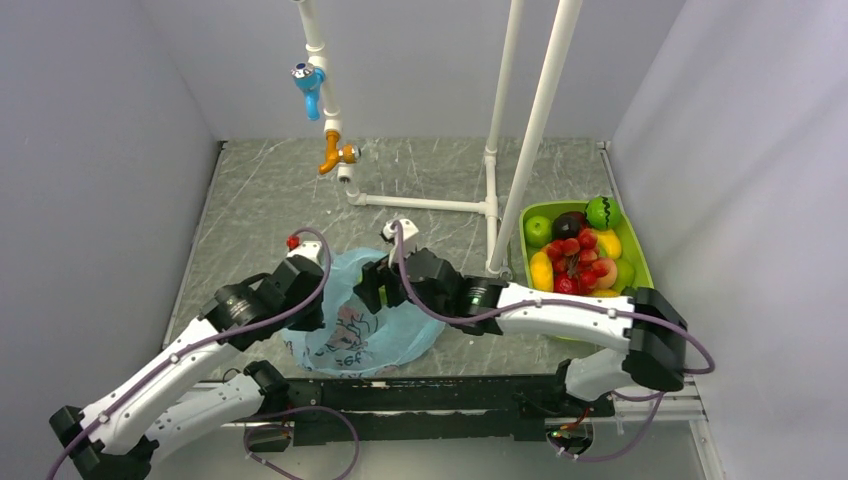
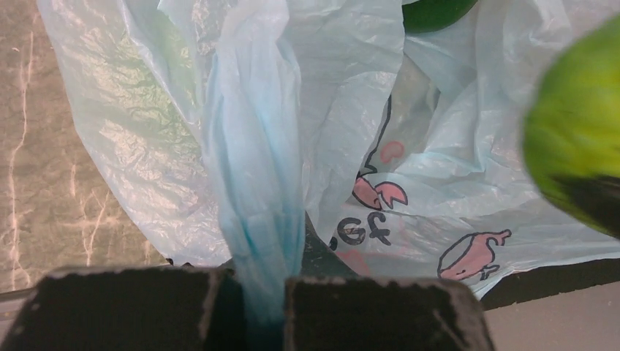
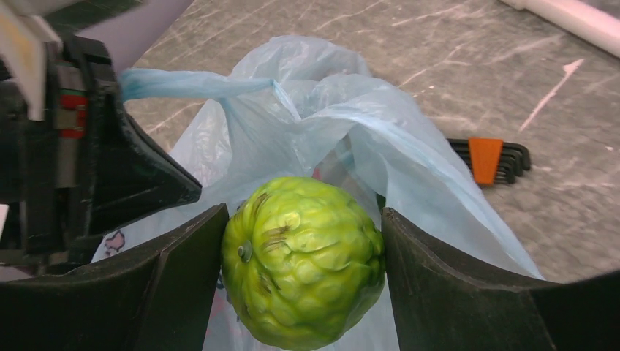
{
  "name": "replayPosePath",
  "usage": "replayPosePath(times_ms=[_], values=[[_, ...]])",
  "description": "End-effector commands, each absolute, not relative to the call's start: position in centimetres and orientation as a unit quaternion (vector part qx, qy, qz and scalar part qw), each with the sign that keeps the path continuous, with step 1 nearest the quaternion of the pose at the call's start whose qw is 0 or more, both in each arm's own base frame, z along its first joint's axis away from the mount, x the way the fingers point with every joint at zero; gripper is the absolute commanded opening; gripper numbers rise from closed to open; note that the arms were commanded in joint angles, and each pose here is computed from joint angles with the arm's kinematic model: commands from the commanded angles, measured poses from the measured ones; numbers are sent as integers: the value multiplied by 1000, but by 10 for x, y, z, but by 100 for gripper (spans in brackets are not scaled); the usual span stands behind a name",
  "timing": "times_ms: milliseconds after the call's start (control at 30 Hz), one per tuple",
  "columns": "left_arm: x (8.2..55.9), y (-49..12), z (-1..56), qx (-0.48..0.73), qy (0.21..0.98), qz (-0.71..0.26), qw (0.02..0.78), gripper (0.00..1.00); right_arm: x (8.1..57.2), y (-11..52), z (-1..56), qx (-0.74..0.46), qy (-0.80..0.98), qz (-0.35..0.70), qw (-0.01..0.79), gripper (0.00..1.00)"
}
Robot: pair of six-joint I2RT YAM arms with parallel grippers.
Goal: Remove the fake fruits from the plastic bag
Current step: Take out the fake fruit from the plastic bag, then place the fake fruit in the bin.
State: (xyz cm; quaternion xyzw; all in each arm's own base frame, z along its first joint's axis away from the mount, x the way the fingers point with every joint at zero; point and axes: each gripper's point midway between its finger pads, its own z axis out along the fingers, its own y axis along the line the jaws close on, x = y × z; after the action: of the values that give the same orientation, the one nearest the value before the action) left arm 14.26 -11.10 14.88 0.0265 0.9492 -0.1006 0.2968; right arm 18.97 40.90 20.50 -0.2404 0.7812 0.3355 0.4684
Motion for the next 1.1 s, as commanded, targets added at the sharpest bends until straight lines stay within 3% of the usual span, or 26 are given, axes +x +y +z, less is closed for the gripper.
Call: replayPosePath(times_ms=[0, 233, 400, 833, 1067], values=[[154, -113, 161, 25, 937, -107, 331, 0, 198, 373, 249, -198, 782, 313, 501, 0], [154, -113, 169, 19, 923, -134, 360, 0, 206, 278, 299, -119, 777, 250, 566, 0], [152, -113, 171, 19, 923, -138, 360, 0, 202, 200, 305, -36, 785, 199, 585, 0], [143, -107, 187, 20, 917, -153, 368, 0, 214, 43, 213, 229, 831, -24, 507, 0], [139, -103, 189, 17, 909, -165, 382, 0, 221, 5, 166, 364, 825, -28, 431, 0]])
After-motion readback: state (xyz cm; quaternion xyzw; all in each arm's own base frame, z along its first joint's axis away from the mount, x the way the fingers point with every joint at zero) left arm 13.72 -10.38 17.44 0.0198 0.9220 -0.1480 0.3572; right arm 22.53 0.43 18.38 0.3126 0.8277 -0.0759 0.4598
